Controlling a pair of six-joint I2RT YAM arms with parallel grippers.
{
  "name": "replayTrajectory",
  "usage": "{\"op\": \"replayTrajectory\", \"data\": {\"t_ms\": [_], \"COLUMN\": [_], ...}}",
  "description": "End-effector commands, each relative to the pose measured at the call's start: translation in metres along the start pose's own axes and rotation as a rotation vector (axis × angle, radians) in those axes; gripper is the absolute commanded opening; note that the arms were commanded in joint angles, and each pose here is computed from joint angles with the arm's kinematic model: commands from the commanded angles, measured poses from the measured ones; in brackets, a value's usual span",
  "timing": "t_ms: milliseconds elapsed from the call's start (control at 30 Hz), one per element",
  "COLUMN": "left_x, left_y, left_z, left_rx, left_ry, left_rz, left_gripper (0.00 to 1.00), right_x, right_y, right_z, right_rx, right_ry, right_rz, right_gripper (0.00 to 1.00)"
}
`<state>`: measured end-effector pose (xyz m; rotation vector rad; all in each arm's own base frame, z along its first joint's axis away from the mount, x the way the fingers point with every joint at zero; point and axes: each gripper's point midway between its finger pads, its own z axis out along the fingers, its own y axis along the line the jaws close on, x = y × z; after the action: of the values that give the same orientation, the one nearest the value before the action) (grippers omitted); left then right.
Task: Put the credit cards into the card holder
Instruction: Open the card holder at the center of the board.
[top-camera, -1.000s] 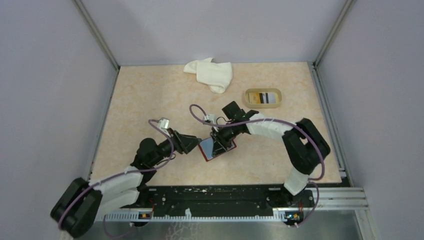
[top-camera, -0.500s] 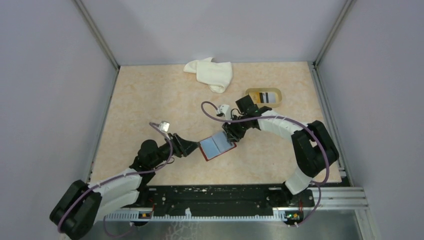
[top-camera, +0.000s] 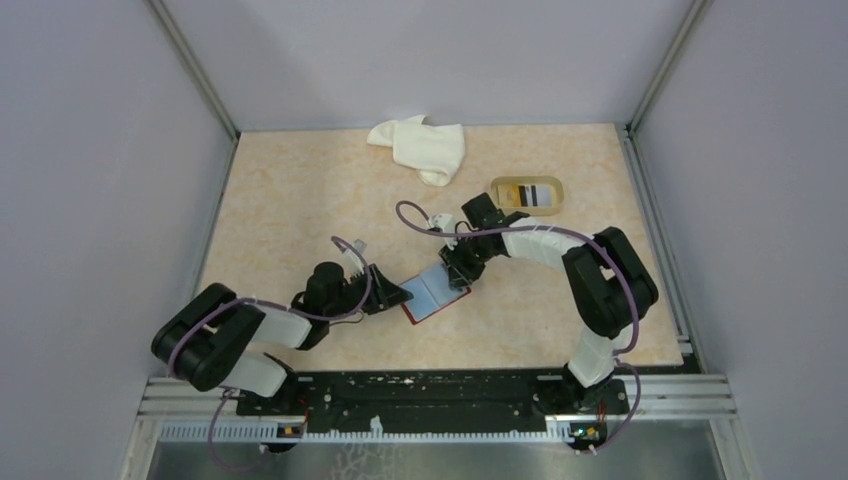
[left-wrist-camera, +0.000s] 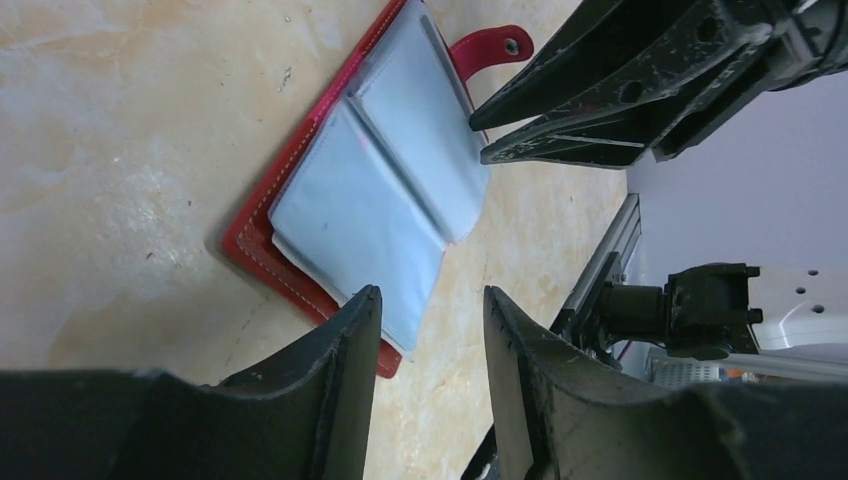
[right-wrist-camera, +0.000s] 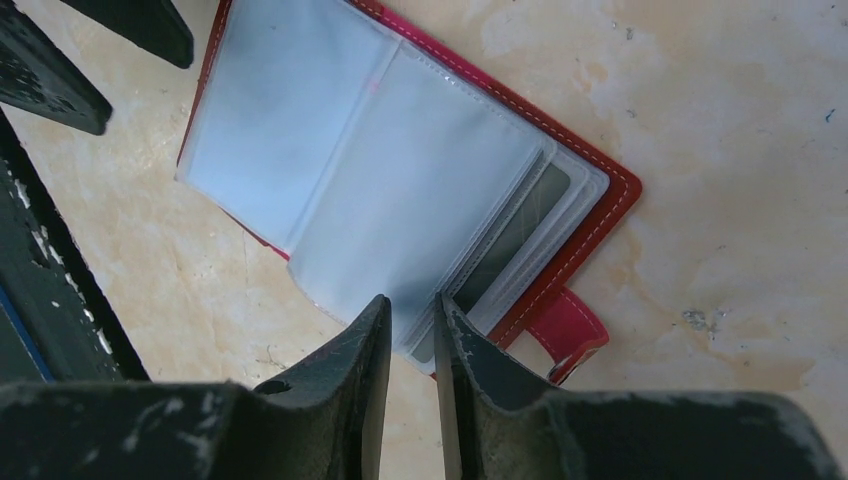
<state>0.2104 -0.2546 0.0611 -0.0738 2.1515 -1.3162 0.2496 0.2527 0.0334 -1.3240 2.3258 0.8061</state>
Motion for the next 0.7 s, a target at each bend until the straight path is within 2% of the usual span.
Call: {"op": "replayTrajectory", "data": {"t_ms": [0, 267, 400, 667], "left_x": [-0.007, 0.006, 0.012, 0.017], "left_y": [-0.006, 0.016, 0.027, 0.036], "left_z": [0.012, 0.025, 0.027, 0.029], "left_rx": [0.038, -0.008, -0.038, -0.068], "left_ry": [0.004, 0.051, 0.064, 0.078], "left_rz": [0.022, -0.016, -0.039, -0.05], "left_gripper": [0.49, 0.46, 0.43, 0.41], "right_x": [-0.008, -0.011, -0.009, -0.011], "right_y": [0.006, 0.022, 0.02, 0.028], "right_z": [0.01, 0.019, 0.023, 0.028], "right_rx": [-0.029, -0.048, -0.008, -0.02], "right_ry": [0.003, 0.023, 0.042, 0.045], "right_rz": [0.002, -0.025, -0.039, -0.026], "right_gripper": [0.23, 0.22, 0.17, 0.14]}}
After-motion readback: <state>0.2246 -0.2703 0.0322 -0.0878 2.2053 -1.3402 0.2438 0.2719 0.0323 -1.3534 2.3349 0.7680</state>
